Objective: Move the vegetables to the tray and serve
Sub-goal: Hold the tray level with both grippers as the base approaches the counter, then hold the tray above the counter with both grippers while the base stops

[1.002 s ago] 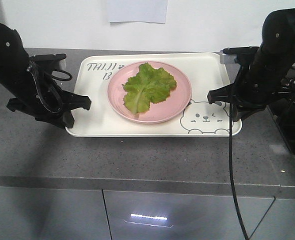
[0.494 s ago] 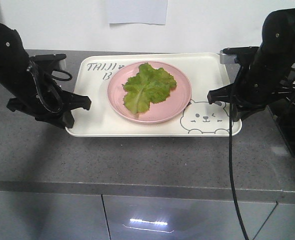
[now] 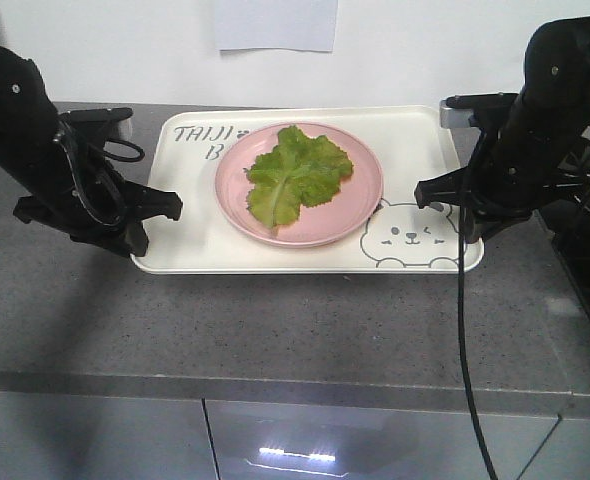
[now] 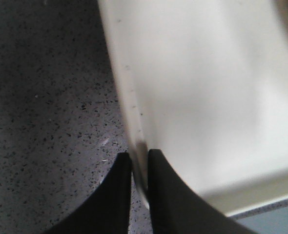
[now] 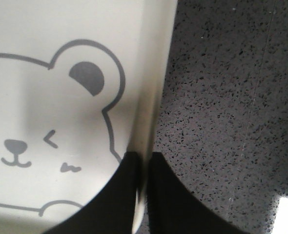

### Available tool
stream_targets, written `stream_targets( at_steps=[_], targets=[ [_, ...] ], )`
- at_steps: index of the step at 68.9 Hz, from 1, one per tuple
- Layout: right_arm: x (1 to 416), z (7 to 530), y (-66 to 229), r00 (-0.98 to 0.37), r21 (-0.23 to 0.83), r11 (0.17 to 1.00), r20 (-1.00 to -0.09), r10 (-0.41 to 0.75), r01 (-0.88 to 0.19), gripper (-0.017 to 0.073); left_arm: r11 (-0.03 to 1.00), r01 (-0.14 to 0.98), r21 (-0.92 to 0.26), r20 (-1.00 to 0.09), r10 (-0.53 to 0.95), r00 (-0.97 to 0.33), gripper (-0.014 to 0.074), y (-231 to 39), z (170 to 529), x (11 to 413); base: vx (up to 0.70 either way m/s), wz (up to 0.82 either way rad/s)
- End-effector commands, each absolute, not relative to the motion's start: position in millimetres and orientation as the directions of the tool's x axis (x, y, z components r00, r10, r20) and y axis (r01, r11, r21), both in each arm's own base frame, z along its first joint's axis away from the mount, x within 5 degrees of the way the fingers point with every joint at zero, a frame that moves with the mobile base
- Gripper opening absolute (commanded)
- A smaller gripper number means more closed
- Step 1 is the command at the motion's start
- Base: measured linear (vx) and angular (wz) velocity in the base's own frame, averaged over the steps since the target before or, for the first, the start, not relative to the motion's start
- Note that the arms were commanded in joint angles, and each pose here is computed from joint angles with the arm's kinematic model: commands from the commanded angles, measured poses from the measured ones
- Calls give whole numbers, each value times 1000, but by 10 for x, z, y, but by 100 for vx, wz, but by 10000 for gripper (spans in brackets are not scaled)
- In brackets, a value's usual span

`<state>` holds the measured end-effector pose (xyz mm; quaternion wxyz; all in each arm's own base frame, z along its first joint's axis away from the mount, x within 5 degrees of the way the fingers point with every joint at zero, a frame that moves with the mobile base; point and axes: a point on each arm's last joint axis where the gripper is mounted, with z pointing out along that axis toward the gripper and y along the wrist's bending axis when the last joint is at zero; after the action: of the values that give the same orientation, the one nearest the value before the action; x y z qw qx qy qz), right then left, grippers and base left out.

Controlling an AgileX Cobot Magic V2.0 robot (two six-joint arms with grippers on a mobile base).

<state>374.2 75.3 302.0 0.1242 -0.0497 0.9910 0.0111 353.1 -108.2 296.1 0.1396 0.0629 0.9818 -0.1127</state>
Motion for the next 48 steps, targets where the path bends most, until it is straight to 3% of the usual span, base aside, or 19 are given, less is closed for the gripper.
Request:
stream_targets(
  at_steps=[1, 48],
  targets=[
    [3684, 3334, 787, -920, 38, 990, -375, -111, -135, -8, 938, 211, -275, -421, 80, -903, -6, -1183, 3335, 3451, 3, 1],
    [3684, 3334, 787, -920, 38, 990, -375, -111, -135, -8, 938, 211, -275, -421, 80, -903, -6, -1183, 3335, 3451, 4, 0]
  ],
)
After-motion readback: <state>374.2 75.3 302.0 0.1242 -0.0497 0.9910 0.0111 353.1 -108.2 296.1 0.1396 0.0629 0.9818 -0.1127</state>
